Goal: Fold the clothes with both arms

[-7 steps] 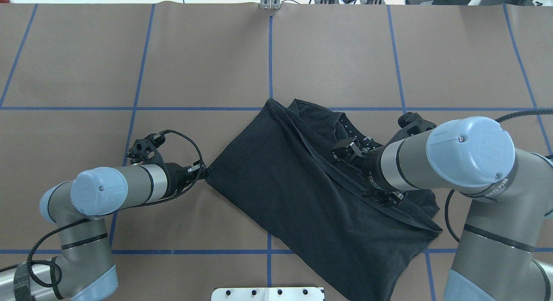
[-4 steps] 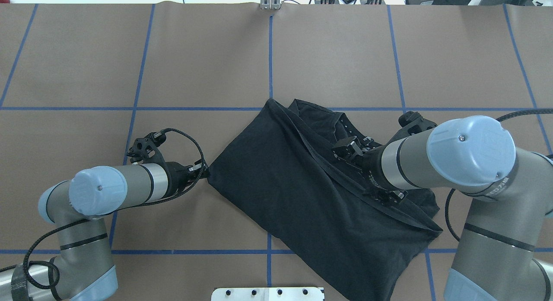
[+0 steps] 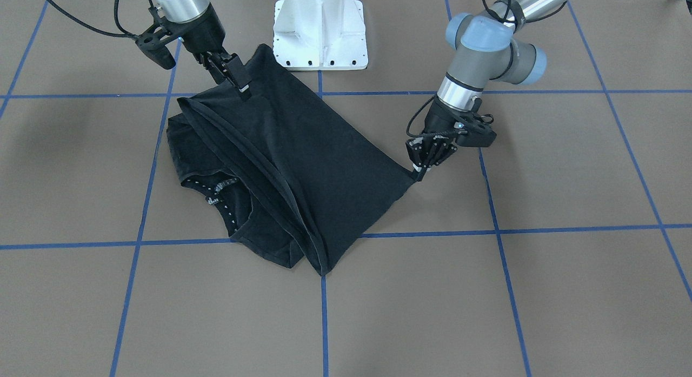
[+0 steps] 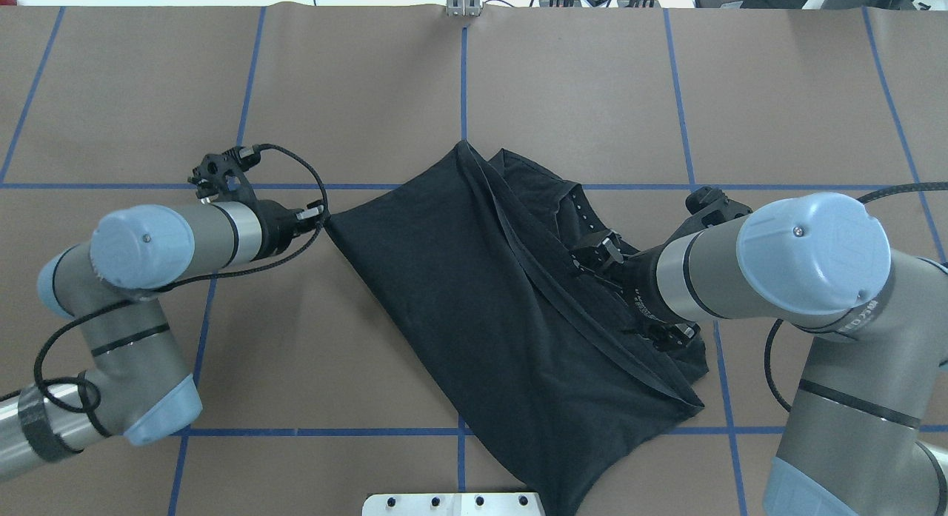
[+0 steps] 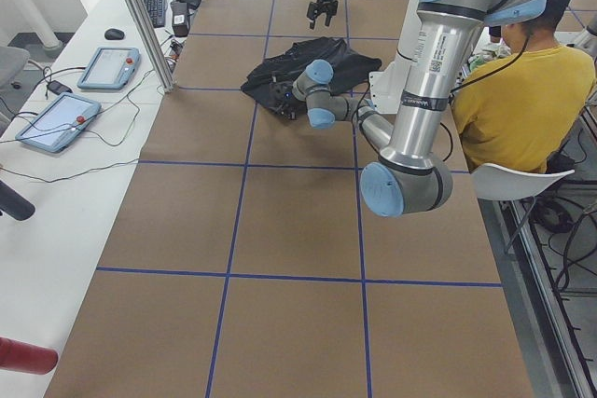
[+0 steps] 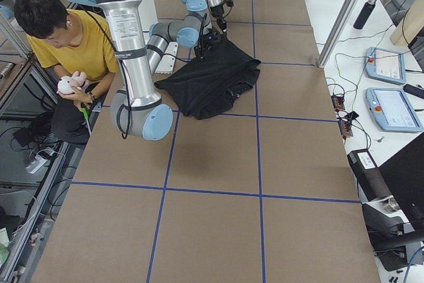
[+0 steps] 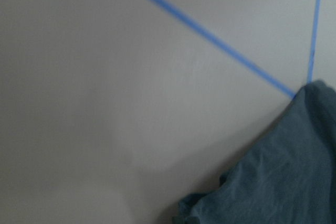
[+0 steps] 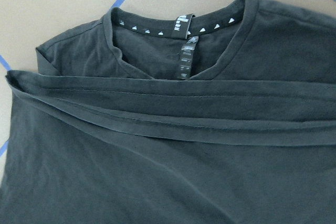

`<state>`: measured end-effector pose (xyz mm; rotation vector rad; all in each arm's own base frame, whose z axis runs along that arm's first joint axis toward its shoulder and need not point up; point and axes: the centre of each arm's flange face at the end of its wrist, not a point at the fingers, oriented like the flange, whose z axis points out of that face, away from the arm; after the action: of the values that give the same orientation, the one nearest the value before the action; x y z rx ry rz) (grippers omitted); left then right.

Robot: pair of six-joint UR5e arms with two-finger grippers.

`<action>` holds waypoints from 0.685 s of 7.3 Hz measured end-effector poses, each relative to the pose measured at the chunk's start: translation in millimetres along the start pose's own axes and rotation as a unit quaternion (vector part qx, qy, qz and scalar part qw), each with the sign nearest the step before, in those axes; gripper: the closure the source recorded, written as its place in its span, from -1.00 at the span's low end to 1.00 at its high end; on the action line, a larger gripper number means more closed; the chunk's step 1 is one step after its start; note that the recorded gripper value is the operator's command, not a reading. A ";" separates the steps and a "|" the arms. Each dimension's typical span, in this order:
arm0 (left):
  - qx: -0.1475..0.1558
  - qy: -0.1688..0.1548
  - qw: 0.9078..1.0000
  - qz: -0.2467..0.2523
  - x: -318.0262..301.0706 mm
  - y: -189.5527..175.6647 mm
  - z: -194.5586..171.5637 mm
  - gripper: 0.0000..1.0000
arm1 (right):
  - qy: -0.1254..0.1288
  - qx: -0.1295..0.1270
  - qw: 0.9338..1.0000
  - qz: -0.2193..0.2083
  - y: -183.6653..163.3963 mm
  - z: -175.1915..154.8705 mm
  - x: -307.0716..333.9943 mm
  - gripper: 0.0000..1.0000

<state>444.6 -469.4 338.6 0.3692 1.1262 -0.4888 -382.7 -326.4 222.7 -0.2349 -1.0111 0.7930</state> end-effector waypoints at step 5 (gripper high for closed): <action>0.091 -0.004 0.995 0.041 58.0 -195.1 143.0 -0.58 | -0.019 -0.008 1.000 -0.006 8.8 -13.4 -7.1 -1.00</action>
<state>467.1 -717.0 333.7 0.5686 1.0575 -0.5218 -377.9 -322.8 206.2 -0.2286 -1.0553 0.7811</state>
